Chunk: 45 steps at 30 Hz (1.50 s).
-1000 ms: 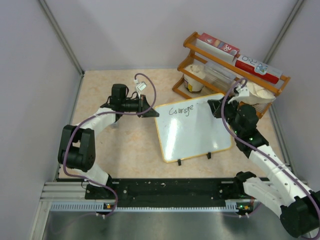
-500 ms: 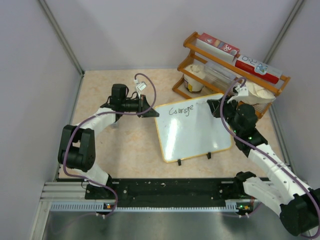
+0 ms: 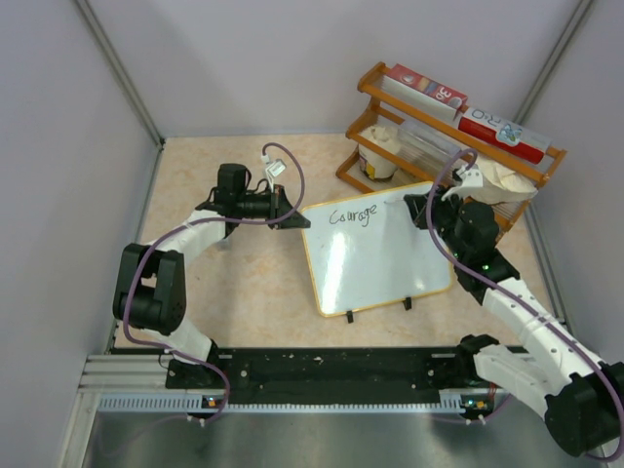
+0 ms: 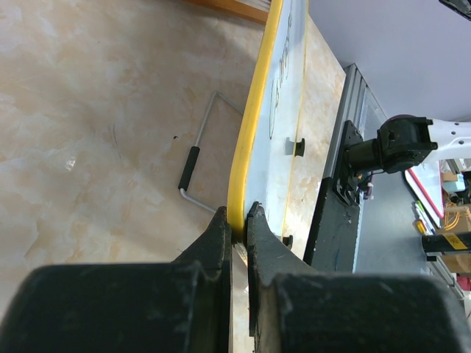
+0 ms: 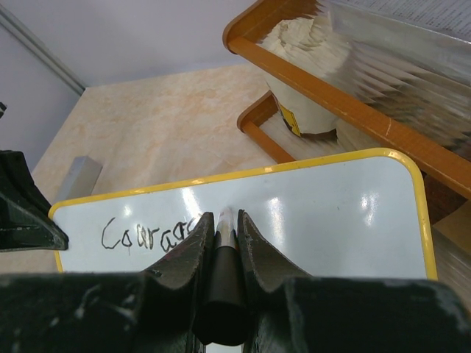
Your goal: Write a sentence on the whiteboard
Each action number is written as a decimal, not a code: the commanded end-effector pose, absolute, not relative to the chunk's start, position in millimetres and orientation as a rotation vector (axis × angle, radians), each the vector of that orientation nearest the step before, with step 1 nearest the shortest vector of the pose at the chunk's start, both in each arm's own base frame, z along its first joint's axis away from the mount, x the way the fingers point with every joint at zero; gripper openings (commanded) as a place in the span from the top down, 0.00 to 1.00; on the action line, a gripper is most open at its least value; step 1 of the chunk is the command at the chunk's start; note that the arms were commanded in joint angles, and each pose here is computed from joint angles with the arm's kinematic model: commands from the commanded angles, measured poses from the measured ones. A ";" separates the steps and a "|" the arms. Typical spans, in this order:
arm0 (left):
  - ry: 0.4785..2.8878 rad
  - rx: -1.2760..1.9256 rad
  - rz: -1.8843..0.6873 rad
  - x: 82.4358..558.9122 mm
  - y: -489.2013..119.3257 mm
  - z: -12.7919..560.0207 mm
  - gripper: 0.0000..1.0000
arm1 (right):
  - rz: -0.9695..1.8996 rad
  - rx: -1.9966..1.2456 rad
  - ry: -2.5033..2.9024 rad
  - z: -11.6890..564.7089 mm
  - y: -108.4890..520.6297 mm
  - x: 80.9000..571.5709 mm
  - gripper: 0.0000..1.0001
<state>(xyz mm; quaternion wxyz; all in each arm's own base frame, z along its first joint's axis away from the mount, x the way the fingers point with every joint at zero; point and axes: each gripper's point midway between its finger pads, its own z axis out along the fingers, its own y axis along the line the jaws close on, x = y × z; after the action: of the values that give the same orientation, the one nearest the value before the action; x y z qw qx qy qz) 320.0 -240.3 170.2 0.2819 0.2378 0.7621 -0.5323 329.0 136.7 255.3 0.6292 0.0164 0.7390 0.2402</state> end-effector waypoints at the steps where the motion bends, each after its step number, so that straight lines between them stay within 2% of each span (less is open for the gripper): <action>1: 2.058 0.770 -1.282 313.7 -243.8 133.4 1.00 | 0.529 0.053 1.670 263.4 130.9 334.1 1.00; 31: 2.055 0.772 -1.281 314.4 -243.9 133.5 1.00 | 0.420 0.142 1.688 258.1 107.9 332.7 1.00; 45: 2.057 0.773 -1.283 314.1 -243.9 133.0 1.00 | 0.537 0.109 1.561 293.7 119.6 323.8 1.00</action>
<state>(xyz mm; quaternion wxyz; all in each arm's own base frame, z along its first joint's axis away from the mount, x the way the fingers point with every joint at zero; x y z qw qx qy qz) 320.0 -240.4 168.7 0.2803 0.2351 0.7652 -0.5297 319.9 118.2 273.2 0.6574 0.0448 0.7191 0.2207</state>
